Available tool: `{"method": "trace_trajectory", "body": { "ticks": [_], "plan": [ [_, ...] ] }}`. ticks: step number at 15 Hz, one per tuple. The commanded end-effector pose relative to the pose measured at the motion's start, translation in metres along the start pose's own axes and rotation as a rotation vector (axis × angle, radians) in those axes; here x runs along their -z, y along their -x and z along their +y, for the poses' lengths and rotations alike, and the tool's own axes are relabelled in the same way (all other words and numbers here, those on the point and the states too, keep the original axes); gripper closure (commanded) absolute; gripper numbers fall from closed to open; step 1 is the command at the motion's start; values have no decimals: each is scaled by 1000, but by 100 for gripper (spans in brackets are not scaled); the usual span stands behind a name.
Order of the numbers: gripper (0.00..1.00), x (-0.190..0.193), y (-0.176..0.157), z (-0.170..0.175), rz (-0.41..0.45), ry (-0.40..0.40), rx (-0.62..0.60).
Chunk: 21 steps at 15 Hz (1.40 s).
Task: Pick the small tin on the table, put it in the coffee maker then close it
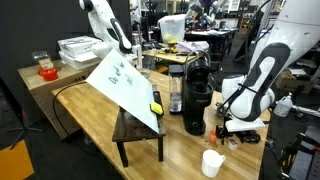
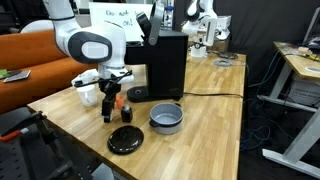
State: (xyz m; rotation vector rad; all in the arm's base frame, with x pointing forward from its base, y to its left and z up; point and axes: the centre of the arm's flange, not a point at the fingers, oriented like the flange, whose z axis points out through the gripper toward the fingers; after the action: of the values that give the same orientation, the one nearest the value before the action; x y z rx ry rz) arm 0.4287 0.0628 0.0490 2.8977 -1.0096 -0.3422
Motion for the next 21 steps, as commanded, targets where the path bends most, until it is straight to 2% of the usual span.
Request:
{"method": "trace_trajectory", "body": {
  "ticks": [1,11,13,21],
  "plan": [
    [0,0,-6,-1,-8,-4,-27],
    [0,7,-2,4,-46,-99,-81],
    [27,8,-1,7,-65,-128,-88],
    [82,6,-4,30,-114,-192,-127]
  ]
}}
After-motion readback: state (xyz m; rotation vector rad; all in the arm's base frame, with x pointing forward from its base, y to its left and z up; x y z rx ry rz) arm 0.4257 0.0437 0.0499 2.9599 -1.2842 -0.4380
